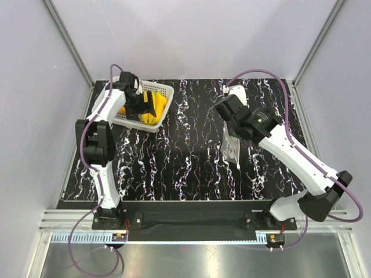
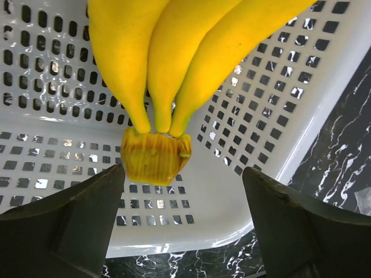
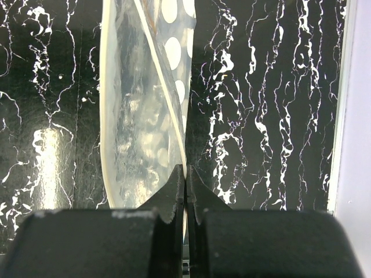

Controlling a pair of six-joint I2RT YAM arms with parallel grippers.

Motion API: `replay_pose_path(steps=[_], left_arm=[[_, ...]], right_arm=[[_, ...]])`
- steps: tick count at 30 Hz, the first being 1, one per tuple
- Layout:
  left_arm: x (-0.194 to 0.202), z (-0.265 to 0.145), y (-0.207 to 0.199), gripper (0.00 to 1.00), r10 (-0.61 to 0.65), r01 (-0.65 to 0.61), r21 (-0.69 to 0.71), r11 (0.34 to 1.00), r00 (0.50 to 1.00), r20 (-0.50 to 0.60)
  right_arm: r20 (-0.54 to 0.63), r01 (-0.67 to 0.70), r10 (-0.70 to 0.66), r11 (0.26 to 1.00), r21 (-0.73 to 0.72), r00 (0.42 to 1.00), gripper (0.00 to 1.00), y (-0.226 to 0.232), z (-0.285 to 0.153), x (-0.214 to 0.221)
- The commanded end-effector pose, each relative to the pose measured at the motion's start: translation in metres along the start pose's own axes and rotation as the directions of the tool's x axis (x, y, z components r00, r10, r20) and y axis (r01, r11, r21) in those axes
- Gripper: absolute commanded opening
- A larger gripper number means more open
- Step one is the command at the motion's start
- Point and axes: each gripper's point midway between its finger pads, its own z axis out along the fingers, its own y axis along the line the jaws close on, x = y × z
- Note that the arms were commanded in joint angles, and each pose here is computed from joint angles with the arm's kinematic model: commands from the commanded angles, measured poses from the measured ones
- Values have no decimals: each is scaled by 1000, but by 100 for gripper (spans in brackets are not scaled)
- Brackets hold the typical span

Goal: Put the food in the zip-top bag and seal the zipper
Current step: Pick up the fake fruit from the bin.

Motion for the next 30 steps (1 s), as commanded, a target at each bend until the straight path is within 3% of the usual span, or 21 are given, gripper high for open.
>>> replay_pose_path(steps=[1, 4, 7, 17, 21, 23, 25, 30], left_arm=[[-13, -15, 6, 92, 19, -16, -62, 998, 998, 56], [-5, -6, 4, 99, 68, -68, -54, 996, 998, -4], [6, 9, 7, 99, 96, -103, -98, 990, 993, -74], [26, 39, 25, 92, 58, -88, -176, 981, 984, -169], [30, 49, 28, 83, 48, -82, -177, 981, 980, -193], [29, 48, 26, 70, 50, -83, -166, 983, 981, -190], [24, 44, 22, 55, 52, -78, -160, 984, 986, -159], [-4, 4, 1, 45, 81, -79, -114, 990, 997, 9]], right_arm=[[46, -36, 37, 999, -30, 998, 0, 0, -10, -11], [47, -34, 36, 999, -35, 998, 0, 1, -11, -12], [47, -37, 38, 999, -37, 998, 0, 1, -11, -13], [41, -38, 40, 998, -41, 998, 0, 1, -12, -10], [43, -42, 43, 998, -44, 998, 0, 1, -13, -11], [45, -46, 48, 998, -44, 998, 0, 0, -14, -11], [42, -44, 46, 998, -43, 998, 0, 1, -13, -11], [38, -38, 40, 998, -42, 998, 0, 3, -10, -11]])
